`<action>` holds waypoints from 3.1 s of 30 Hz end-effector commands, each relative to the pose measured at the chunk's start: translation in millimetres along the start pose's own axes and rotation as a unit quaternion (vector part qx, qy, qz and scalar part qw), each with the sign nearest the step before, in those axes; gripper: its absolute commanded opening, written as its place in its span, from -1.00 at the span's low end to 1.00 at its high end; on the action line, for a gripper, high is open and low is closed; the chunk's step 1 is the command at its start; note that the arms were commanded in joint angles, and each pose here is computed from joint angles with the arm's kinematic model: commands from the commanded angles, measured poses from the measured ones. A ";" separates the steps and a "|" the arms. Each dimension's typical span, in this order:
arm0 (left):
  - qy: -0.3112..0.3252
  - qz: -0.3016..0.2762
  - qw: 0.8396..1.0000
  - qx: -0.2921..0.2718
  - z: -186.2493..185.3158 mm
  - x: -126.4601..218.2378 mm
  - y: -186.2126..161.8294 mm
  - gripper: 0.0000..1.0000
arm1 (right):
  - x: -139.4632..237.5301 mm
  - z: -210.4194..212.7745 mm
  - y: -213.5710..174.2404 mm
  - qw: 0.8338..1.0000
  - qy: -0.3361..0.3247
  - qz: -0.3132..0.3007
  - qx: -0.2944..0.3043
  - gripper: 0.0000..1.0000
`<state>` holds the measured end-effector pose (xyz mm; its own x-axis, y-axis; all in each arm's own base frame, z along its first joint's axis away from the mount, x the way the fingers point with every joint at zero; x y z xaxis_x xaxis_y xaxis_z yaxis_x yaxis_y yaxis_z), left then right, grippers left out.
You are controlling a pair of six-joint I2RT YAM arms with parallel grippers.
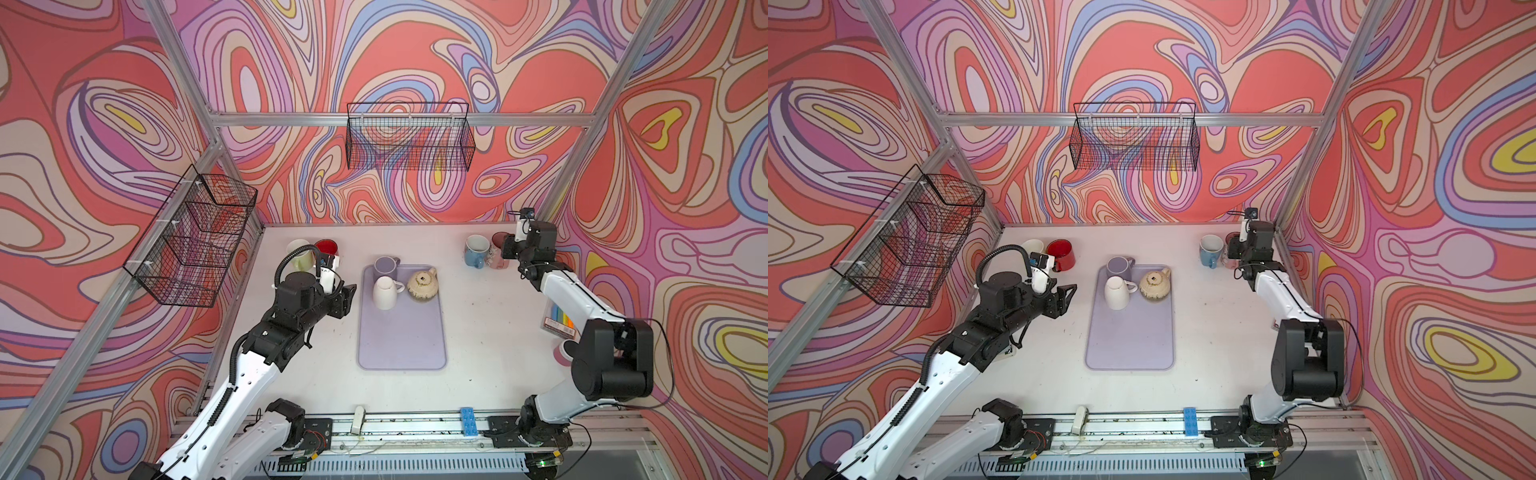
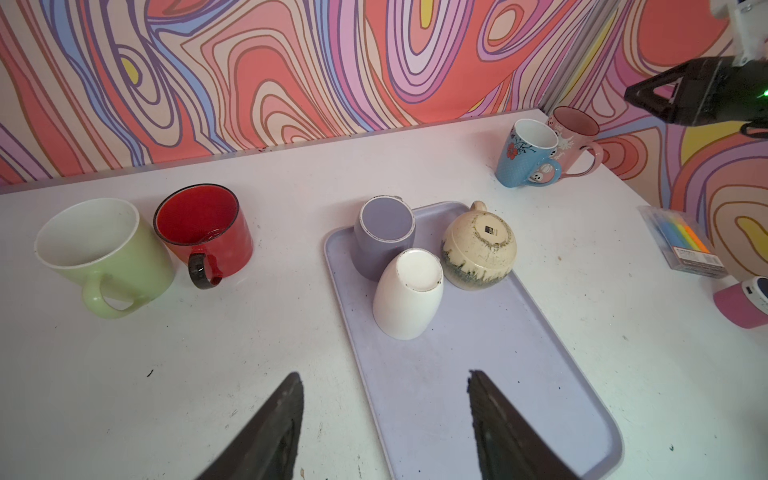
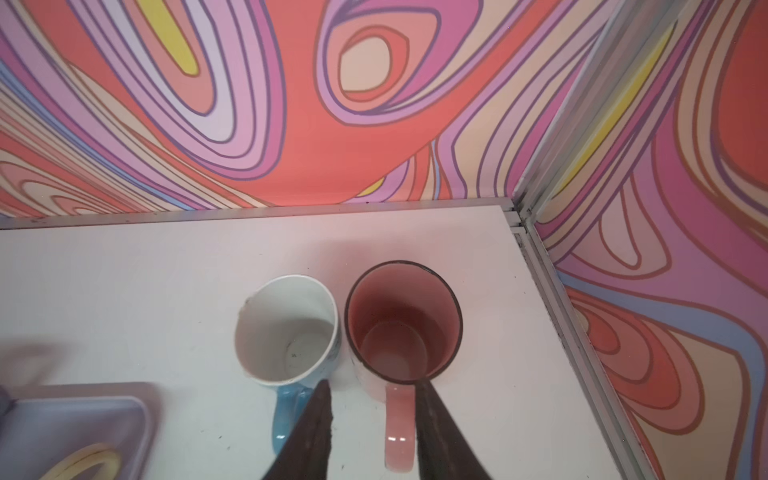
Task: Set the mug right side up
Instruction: 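Withdraw the right gripper and swing it over the tray toward the white mug, then lower the right gripper to the upside-down white mug's handle while the left gripper approaches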
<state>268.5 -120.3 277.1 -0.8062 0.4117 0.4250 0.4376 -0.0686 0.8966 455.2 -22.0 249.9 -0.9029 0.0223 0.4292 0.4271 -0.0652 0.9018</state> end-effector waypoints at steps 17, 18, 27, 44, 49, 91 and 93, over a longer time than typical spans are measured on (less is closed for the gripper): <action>-0.010 0.026 0.988 0.150 -3.7 -34.8 -34.5 0.14 | 47.9 183.5 -63.3 0.964 0.203 0.148 0.081 -0.41; -0.010 0.031 0.988 0.150 -6.6 -38.3 -38.5 0.12 | 47.7 197.6 -66.2 0.959 0.216 0.155 0.098 -0.43; -0.001 0.074 0.987 0.141 -26.1 -69.0 -68.3 0.03 | 13.1 279.1 -93.4 0.930 0.262 0.185 0.177 -0.61; 0.020 0.103 0.984 0.145 -21.9 -112.5 -91.6 -0.15 | -20.6 329.8 -139.4 0.904 0.266 0.208 0.264 -0.71; 0.015 0.103 0.983 0.150 -22.8 -126.7 -100.3 -0.16 | -20.3 327.9 -148.8 0.904 0.267 0.214 0.258 -0.73; 0.030 0.075 0.985 0.154 2.1 -151.2 -97.0 -0.21 | 44.8 301.3 -158.0 0.869 0.341 0.245 0.263 -0.37; 0.028 0.075 0.985 0.150 2.4 -149.1 -96.7 -0.21 | 43.6 299.5 -149.3 0.858 0.360 0.241 0.277 -0.31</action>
<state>347.6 -177.8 117.1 -0.7271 0.3694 0.5787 0.6634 0.1610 0.7307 365.6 293.9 136.2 -0.3729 -0.4825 0.7925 0.6023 0.5238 0.6023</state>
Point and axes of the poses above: each gripper's point midway between its finger pads, its own x axis back along the fingers, its own z axis along the line the jaws close on, y = z × x, the point moved 3 cm from there along x, back along the fingers, and after that the axes turned 2 degrees about -x, right-handed, at the moved point
